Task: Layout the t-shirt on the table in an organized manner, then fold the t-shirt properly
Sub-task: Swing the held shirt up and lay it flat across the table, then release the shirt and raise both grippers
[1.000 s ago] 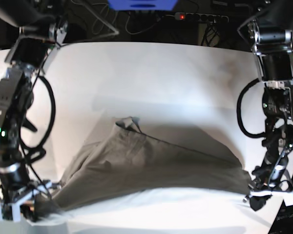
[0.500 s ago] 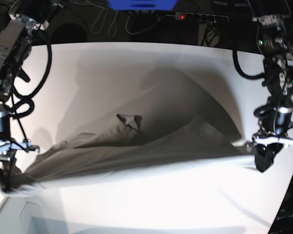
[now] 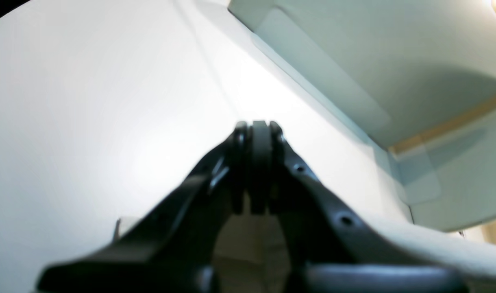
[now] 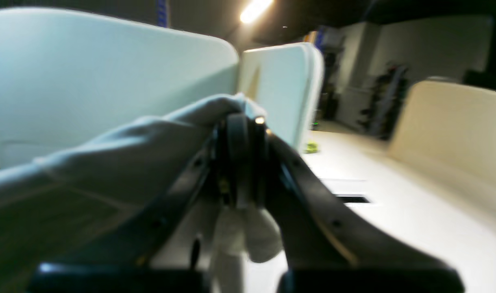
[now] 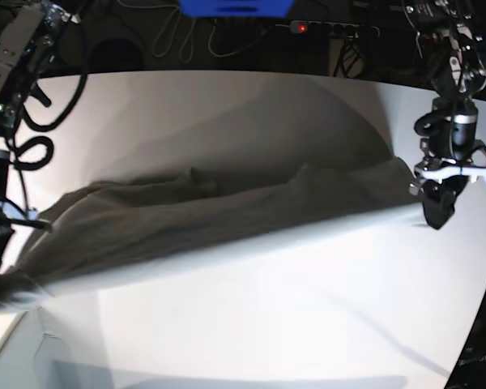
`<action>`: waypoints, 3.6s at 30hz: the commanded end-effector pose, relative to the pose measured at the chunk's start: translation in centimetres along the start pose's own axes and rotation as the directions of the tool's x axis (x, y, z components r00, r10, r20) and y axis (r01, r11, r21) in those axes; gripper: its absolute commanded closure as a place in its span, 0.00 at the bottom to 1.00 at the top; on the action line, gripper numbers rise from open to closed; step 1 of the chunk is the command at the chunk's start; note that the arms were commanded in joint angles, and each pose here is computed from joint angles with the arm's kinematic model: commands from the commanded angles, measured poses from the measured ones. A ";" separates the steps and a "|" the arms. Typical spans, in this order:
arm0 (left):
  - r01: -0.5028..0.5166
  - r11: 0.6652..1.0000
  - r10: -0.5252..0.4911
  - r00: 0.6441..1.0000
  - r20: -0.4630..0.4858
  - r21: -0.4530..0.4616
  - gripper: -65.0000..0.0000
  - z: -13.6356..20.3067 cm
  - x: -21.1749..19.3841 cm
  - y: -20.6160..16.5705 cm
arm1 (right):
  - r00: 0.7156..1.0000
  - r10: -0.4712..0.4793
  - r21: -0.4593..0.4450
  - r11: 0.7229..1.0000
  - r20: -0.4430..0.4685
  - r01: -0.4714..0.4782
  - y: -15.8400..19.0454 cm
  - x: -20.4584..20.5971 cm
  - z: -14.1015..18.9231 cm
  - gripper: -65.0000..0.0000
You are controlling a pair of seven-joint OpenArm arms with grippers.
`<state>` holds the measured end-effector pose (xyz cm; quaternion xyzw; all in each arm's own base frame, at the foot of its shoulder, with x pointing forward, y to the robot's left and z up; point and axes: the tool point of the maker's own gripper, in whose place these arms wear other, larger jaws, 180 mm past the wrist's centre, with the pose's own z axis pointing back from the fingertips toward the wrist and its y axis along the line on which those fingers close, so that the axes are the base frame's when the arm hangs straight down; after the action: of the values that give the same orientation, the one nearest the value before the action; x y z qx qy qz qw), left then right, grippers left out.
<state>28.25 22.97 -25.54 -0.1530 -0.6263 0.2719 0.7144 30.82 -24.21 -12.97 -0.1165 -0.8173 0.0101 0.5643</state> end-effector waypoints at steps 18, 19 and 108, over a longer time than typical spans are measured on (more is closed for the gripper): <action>-0.020 0.996 0.033 0.988 0.153 -0.086 1.00 -11.9 8.7 -2.2 | 0.991 -0.060 0.150 0.986 -0.117 0.078 8.5 -1.5 -15.4 1.00; -0.016 0.995 0.032 0.986 0.162 -0.094 1.00 -11.9 9.0 -2.5 | 0.993 -0.063 0.133 0.988 -0.098 0.076 7.8 -0.7 -15.6 1.00; -0.177 0.917 0.245 0.957 -0.154 0.358 0.38 -13.0 -5.4 15.7 | 0.846 -0.008 0.170 0.978 -0.533 0.117 7.2 -21.7 4.4 0.51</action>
<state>36.06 33.04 -43.14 -0.1187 -0.4464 0.4431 0.7683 34.34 -20.71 -37.56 -0.0277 -0.6021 0.0392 0.7970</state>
